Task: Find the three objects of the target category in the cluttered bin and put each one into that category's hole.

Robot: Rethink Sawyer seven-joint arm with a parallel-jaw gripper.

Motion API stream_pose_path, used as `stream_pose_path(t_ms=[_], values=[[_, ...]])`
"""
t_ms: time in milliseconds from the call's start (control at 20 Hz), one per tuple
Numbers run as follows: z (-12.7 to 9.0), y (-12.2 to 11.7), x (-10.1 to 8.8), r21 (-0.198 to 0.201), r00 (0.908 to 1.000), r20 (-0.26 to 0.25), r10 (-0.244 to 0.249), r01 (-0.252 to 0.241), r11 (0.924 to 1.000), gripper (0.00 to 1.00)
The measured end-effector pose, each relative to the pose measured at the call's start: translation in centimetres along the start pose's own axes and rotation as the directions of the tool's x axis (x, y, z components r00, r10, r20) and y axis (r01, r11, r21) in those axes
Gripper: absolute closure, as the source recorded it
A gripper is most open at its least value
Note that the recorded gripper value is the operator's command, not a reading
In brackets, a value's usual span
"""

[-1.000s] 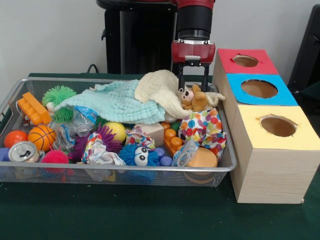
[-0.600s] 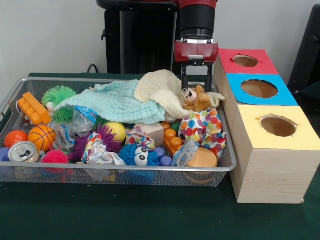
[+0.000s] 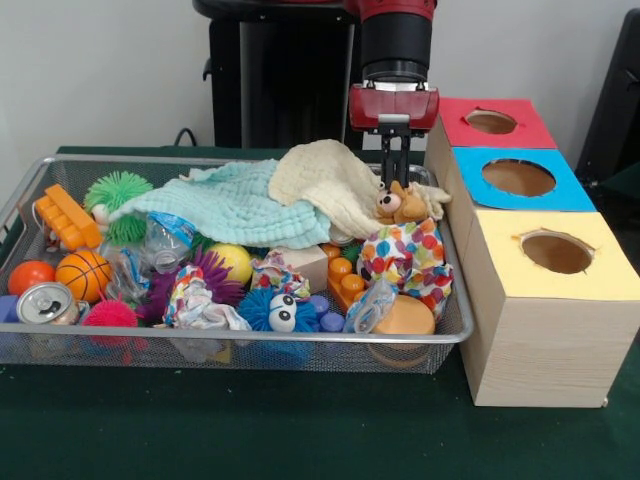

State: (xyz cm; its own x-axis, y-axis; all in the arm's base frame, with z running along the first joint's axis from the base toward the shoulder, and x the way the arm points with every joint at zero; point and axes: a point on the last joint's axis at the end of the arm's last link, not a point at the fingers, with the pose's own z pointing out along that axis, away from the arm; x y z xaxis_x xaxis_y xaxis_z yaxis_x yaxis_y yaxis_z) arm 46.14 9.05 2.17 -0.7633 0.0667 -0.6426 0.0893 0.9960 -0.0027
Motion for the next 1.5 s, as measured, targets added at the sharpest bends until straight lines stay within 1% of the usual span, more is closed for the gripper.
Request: stream_pose_path(t_ms=[550,800,1000,1050,1100,1200,1250,1300,1400,1450,1500], values=[[0.1,0.0,-0.2,-0.001,1.0,0.005,-0.001,0.001,1.0,1.0],[-0.1,0.4,-1.0,-0.005,0.9997,0.024,-0.007,0.007,1.0,1.0],[-0.7,0.8,-2.5,-0.011,0.9982,0.059,-0.014,0.015,0.9998,1.0],[-1.1,1.1,-3.5,-0.014,0.9968,0.078,-0.017,0.018,0.9997,1.0],[-1.2,1.2,-3.9,-0.013,0.9963,0.085,-0.017,0.018,0.9997,1.0],[-1.5,1.3,-4.5,-0.012,0.9956,0.093,-0.017,0.018,0.9998,1.0],[-1.9,1.4,-5.3,-0.01,0.9946,0.102,-0.016,0.017,0.9998,1.0],[-2.1,1.4,-5.7,-0.009,0.9942,0.107,-0.015,0.016,0.9998,1.0],[-2.4,1.5,-6.2,-0.007,0.9938,0.111,-0.014,0.014,0.9999,1.0],[-2.8,1.5,-6.9,-0.004,0.9937,0.111,-0.011,0.012,0.9999,1.0],[-3.0,1.5,-7.2,-0.003,0.9937,0.111,-0.01,0.011,0.9999,1.0]])
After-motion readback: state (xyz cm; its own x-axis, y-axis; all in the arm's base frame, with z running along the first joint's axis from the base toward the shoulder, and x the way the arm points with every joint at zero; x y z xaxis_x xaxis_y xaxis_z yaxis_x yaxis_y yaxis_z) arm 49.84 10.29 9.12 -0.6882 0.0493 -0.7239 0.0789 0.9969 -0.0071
